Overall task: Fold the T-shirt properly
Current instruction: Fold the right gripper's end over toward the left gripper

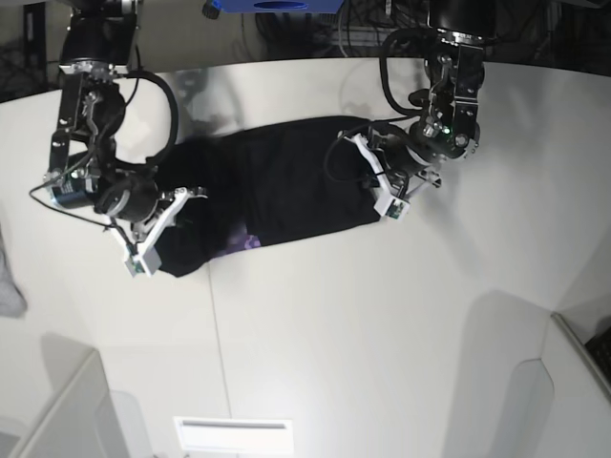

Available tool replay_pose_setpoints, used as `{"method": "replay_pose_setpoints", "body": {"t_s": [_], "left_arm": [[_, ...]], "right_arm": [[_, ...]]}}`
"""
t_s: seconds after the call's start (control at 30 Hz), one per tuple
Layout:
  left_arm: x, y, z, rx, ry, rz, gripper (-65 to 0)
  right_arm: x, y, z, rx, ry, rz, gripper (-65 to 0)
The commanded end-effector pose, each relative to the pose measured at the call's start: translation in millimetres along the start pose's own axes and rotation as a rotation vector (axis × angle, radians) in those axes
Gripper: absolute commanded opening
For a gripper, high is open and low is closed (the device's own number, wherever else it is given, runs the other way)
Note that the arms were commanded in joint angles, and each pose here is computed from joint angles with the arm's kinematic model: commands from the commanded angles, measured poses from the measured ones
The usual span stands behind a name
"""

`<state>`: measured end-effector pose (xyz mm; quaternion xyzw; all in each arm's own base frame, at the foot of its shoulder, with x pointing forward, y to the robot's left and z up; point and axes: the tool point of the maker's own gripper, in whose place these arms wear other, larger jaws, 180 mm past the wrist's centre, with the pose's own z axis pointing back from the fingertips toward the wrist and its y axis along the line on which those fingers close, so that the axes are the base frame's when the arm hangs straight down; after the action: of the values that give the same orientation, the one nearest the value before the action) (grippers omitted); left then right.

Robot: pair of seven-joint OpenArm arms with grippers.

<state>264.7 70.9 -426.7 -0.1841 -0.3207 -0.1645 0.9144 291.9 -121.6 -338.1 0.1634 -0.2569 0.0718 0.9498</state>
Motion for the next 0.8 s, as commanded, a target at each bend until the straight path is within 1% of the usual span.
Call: {"method": "replay_pose_setpoints", "body": {"t_s": [0.0,0.17,0.23,0.37,0.63,0.77], "left_arm": [[12.8,-0.9,2.1,-0.009,-0.042,-0.005,-65.0],[12.3,1.0,2.8,-0.004,-0.042,-0.001,-65.0],[11.4,1.3,3.0,-0.003,-0.040,-0.001,-65.0],[10.6,2.1,3.4,-0.002,-0.039,-0.001,-65.0],[9.9,2.7,3.4,-0.001,-0.037,-0.001,-65.0],[9.7,3.3,3.6,0.000,-0.036,-0.002,-65.0]], "right_arm": [[14.0,8.4,6.4,0.021,-0.053,0.013,-65.0],[11.3,30.8,9.2,0.066,-0.068,0.015,-65.0],[3.9,37.3,6.8,0.082,-0.057,0.002,-65.0],[-1.0,50.0,6.8,0.111,-0.066,-0.014,-65.0],[0.6,65.3,5.2,0.153,-0.079,-0.032,-65.0],[5.3,85.1,8.9,0.260,-0.103,-0.050,-65.0]]}}
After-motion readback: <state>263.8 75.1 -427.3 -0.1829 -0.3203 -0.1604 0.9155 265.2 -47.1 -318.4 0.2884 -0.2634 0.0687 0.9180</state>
